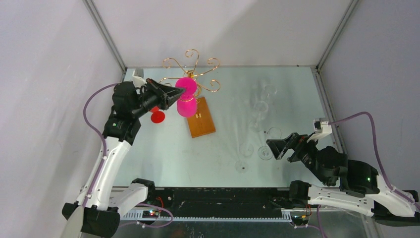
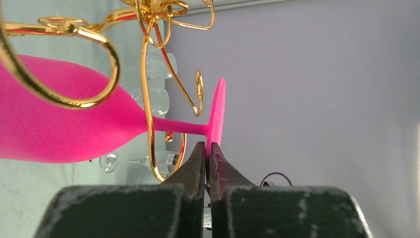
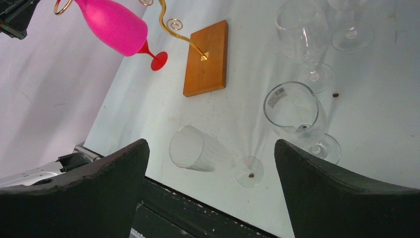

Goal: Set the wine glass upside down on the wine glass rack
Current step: Turn the wine glass upside down at the wine rack.

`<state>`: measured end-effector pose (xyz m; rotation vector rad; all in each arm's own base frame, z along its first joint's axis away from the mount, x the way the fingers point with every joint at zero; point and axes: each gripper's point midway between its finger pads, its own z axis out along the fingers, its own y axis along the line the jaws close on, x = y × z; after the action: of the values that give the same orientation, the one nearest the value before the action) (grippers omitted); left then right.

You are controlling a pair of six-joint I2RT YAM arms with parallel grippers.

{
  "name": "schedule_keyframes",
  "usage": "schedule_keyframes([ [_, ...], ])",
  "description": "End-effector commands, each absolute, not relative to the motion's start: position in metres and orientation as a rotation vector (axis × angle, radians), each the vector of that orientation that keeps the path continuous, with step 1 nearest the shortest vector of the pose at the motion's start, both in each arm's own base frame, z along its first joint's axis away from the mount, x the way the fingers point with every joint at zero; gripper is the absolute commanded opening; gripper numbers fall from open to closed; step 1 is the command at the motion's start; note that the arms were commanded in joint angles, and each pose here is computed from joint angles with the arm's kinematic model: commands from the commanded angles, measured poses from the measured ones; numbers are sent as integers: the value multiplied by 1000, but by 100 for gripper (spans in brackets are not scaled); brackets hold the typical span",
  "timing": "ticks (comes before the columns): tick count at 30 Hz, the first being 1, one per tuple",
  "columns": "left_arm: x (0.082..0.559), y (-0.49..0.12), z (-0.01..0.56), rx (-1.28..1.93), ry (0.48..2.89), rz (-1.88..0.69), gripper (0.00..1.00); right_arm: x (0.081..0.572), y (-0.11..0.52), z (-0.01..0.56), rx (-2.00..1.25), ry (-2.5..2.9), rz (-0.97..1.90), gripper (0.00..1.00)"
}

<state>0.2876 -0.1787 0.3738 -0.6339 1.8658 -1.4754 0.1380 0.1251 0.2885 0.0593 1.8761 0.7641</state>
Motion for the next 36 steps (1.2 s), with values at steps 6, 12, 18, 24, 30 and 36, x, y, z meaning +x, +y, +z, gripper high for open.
schedule_keyframes([
  [6, 271, -169, 376, -593, 1831, -1430, 0, 143, 126, 284, 83, 1886, 722, 100],
  [12, 268, -169, 373, -597, 1839, -1431, 0, 143, 125, 281, 84, 1897, 707, 100],
  [18, 265, -169, 367, -607, 1858, -1440, 0, 142, 124, 278, 106, 1910, 708, 99],
  [24, 264, -173, 367, -606, 1862, -1471, 0, 143, 126, 277, 98, 1912, 703, 99],
  [30, 261, -180, 369, -581, 1873, -1491, 0, 143, 125, 275, 111, 1919, 697, 100],
  [36, 259, -186, 376, -546, 1884, -1509, 0, 142, 125, 274, 112, 1925, 695, 100],
])
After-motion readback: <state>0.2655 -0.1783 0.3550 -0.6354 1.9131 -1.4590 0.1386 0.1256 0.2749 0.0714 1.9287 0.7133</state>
